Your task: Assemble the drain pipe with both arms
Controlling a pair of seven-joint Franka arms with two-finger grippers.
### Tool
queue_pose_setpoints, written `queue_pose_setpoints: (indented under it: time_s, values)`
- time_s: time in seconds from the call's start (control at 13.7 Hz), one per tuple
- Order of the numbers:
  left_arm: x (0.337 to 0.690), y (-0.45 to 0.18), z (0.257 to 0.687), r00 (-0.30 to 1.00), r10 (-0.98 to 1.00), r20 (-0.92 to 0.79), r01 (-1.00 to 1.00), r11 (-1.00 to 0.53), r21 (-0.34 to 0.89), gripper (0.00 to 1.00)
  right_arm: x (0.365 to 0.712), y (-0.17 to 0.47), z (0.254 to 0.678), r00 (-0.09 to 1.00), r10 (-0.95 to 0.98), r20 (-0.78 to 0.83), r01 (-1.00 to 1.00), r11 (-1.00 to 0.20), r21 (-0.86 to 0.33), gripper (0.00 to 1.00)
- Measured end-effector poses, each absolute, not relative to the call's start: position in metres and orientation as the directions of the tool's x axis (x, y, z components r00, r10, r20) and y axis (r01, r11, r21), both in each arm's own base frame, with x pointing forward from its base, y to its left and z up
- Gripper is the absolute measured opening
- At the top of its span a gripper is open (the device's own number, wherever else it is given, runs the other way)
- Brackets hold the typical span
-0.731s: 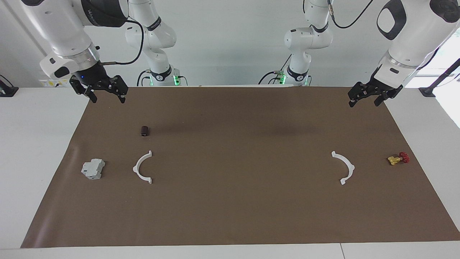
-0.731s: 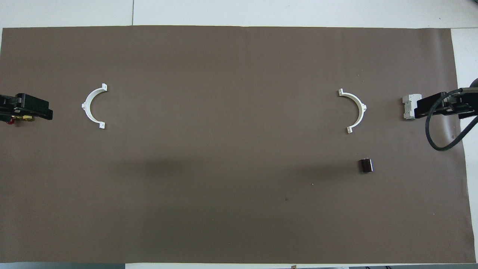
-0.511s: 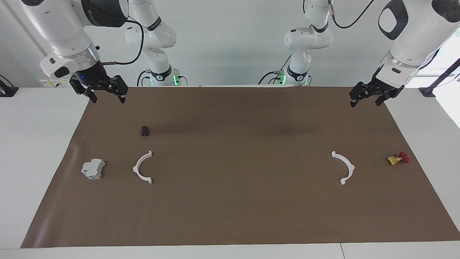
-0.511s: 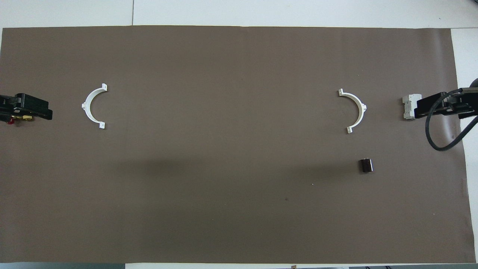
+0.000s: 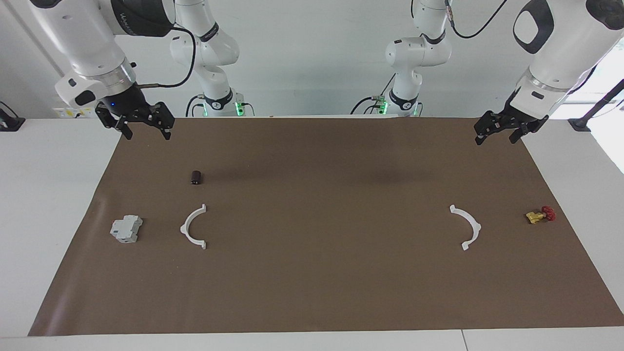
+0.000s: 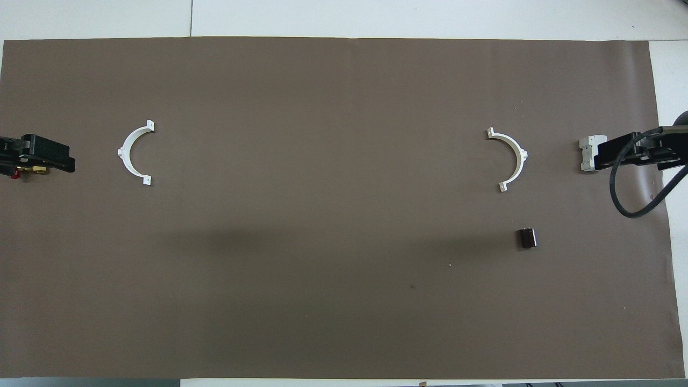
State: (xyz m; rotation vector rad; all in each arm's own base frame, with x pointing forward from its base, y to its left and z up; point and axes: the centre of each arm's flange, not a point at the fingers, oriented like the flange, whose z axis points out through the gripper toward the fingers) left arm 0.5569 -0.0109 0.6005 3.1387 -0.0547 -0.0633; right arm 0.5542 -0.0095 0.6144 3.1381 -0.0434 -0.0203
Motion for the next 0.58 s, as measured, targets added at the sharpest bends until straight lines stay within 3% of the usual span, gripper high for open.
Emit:
queue_pose_setpoints:
  time_s: [0.22, 0.58]
  values:
    - [0.557, -0.011, 0.600, 0.999, -0.035, -0.041, -0.035, -0.999, 0.003, 1.00, 0.568, 0.002, 0.590, 1.000, -0.005, 0.031, -0.005, -1.000, 0.001, 1.00]
    - [0.557, -0.011, 0.600, 0.999, -0.035, -0.041, -0.035, -0.999, 0.003, 1.00, 0.632, 0.002, 0.459, 0.996, 0.066, 0.060, 0.068, -0.998, -0.017, 1.00]
